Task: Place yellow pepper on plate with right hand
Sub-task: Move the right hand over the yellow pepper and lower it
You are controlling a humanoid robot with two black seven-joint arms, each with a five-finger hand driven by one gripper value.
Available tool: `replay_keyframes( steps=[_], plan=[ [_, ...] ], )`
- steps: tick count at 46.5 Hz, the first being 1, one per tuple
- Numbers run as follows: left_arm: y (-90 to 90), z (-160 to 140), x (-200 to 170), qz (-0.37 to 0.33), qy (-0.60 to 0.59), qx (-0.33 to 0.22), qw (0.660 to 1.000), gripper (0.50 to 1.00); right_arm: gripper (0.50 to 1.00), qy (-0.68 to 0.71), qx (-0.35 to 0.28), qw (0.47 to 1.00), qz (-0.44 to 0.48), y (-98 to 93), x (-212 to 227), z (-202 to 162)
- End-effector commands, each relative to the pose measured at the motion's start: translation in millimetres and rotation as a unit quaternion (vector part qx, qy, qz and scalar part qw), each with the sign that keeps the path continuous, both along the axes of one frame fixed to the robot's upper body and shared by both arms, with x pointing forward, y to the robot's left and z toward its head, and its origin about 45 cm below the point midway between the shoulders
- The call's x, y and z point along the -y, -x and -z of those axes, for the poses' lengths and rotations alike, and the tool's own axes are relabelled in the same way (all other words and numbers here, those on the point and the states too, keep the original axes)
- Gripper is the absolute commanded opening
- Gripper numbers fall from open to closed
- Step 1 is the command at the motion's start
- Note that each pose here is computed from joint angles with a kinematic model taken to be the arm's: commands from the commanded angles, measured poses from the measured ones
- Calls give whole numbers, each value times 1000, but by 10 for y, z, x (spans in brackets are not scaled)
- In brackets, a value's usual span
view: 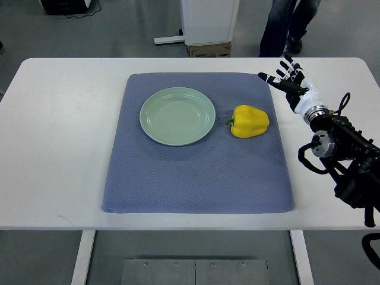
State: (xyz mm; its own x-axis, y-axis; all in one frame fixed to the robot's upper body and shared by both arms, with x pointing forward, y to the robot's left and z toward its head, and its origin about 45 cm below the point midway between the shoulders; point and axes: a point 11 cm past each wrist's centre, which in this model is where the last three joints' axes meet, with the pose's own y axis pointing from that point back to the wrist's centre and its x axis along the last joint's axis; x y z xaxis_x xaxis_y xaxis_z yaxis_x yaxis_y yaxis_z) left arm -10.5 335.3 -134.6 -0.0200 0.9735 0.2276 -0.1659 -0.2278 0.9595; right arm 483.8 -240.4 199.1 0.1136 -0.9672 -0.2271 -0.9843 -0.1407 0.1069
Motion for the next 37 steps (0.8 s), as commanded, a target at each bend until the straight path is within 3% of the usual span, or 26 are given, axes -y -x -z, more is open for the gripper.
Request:
replay_keyframes(
  steps=[1, 37],
  plan=[
    [0, 0, -1, 1, 0, 0, 1000, 1000, 1000, 18, 5, 1000, -2, 2, 67, -12],
    [0, 0, -1, 1, 0, 0, 1000, 1000, 1000, 231, 133, 945, -188, 46, -222, -395]
  ],
)
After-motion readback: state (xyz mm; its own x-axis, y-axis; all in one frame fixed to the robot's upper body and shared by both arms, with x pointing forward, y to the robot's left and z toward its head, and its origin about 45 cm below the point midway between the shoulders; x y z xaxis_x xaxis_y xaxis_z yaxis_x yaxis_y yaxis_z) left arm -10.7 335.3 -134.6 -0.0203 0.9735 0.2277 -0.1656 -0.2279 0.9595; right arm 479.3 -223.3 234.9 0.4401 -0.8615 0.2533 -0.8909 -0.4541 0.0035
